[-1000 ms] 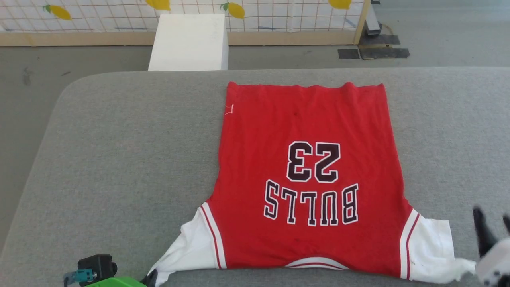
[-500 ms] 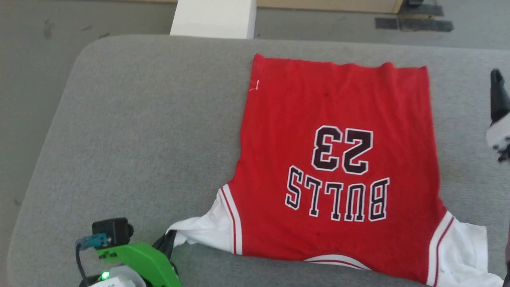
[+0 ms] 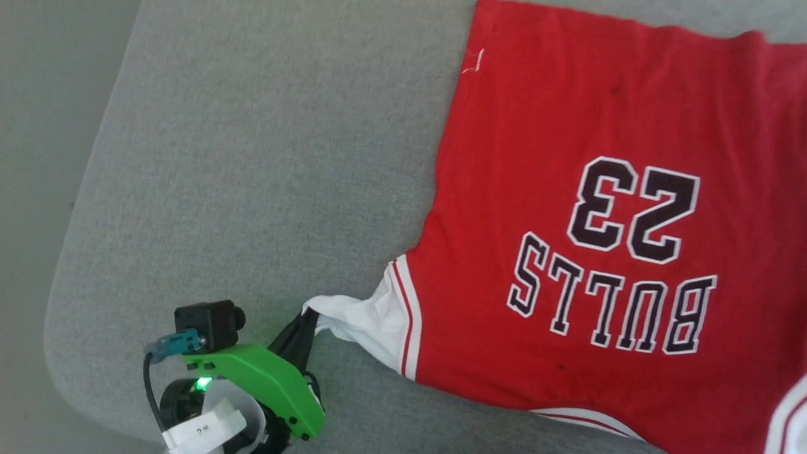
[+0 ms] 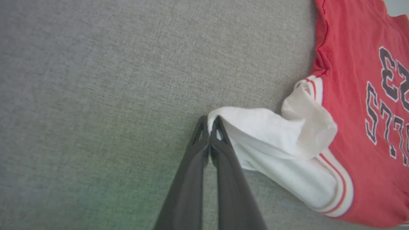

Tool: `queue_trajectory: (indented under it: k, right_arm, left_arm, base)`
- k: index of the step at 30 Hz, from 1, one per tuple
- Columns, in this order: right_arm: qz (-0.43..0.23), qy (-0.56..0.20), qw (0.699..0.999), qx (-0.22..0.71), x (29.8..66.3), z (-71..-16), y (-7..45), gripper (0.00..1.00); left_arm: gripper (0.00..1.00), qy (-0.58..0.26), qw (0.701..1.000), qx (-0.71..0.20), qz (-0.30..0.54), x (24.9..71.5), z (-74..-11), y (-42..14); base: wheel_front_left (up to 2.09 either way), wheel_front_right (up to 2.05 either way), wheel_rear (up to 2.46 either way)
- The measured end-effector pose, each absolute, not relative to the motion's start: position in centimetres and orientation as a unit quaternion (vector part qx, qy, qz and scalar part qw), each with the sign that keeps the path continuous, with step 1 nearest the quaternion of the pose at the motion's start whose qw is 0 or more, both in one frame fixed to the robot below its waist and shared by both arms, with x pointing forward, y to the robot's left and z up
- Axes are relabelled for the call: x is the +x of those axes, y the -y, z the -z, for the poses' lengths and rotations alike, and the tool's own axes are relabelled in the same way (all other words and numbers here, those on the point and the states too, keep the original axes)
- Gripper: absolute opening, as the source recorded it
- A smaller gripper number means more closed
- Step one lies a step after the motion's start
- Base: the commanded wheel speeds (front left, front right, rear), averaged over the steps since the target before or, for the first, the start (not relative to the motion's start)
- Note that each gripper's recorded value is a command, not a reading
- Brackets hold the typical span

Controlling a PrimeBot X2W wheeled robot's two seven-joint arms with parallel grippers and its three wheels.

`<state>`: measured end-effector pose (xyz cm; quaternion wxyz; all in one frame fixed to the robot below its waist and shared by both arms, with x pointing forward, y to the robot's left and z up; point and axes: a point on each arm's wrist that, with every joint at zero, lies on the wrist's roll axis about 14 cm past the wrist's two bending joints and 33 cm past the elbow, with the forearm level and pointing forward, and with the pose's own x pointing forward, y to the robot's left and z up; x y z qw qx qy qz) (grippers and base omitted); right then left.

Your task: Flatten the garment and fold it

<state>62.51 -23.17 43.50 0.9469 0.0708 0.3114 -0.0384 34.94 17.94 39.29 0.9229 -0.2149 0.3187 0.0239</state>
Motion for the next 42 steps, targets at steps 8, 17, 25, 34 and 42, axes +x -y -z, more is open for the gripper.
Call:
queue_trajectory:
  k: [8, 17, 25, 34, 42]
  right_arm:
    - [0.043, -0.425, 0.902, 0.062, 62.4, -36.6, 21.4, 1.0]
    - [0.032, -0.44, 0.897, -0.011, 62.3, -36.6, 21.2, 0.0]
    - [0.029, -0.29, 0.956, -0.04, 60.7, -40.4, 23.8, 0.0]
    - [0.092, -0.168, 0.982, -0.009, 52.0, -44.0, 28.5, 0.0]
    - [0.177, -0.248, 0.952, 0.026, 40.1, -42.0, 32.7, 0.0]
  left_arm:
    - [0.0, -0.334, 0.916, -0.215, -0.054, 34.7, -37.3, -19.0]
    - [0.0, -0.336, 0.916, -0.212, -0.059, 34.9, -36.8, -19.3]
    - [0.0, -0.324, 0.921, -0.21, -0.053, 34.7, -37.8, -19.3]
    - [0.0, -0.325, 0.922, -0.207, -0.041, 32.2, -39.5, -18.9]
    - [0.0, -0.318, 0.927, -0.197, -0.005, 31.9, -41.0, -17.4]
  base:
    - [0.0, 0.0, 0.0]
    - [0.0, 0.0, 0.0]
    - [0.0, 0.0, 0.0]
    - [0.0, 0.0, 0.0]
    - [0.0, 0.0, 0.0]
